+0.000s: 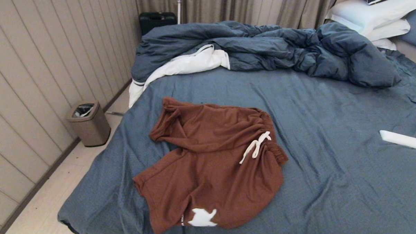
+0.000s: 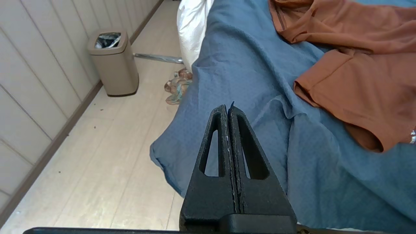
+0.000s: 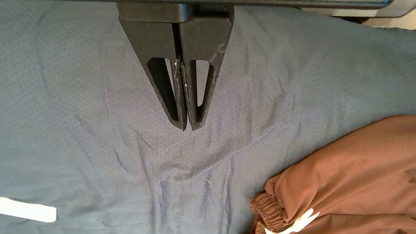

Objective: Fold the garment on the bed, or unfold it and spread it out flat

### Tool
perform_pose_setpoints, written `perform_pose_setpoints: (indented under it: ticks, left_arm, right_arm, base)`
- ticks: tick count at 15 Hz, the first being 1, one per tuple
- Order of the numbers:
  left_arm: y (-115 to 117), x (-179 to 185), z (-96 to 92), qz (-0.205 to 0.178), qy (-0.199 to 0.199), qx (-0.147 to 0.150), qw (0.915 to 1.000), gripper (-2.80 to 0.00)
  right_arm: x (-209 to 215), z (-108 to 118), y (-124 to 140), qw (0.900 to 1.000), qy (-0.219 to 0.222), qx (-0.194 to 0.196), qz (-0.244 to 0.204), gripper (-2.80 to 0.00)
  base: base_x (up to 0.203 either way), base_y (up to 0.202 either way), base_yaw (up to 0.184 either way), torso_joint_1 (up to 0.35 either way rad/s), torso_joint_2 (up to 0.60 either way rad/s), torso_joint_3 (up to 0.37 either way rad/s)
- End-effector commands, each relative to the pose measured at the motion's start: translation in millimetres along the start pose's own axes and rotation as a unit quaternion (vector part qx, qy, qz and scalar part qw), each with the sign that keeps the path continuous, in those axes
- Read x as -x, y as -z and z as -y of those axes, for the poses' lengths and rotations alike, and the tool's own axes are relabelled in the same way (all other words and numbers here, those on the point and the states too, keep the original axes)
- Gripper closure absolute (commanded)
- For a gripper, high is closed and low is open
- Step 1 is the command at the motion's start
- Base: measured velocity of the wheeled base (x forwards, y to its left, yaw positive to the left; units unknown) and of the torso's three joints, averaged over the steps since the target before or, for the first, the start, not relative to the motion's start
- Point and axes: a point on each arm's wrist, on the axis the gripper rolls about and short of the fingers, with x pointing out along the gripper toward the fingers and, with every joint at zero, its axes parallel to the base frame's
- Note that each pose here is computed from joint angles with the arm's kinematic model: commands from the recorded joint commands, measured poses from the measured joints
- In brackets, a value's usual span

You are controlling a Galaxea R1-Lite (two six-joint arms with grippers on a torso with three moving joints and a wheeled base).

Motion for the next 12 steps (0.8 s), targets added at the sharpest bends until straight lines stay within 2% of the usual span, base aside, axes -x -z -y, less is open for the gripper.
perform_pose_setpoints:
  ticks: [1, 12]
  left_arm:
    - [-0.1, -0.1, 0.0, -0.001, 0.000, 0.001, 1.0000, 0.00]
    - [-0.1, -0.1, 0.0, -0.001, 0.000, 0.000, 1.0000, 0.00]
  right_arm:
    - [-0.4, 0.0, -0.1, 1.000, 0.001, -0.003, -0.002, 0.00]
    - [-0.3, -0.1, -0.2, 1.000, 0.000, -0.004, -0.002, 0.00]
  base:
    - [0.000, 0.000, 0.000, 0.000, 0.00, 0.000]
    - [0.000, 0.000, 0.000, 0.000, 0.00, 0.000]
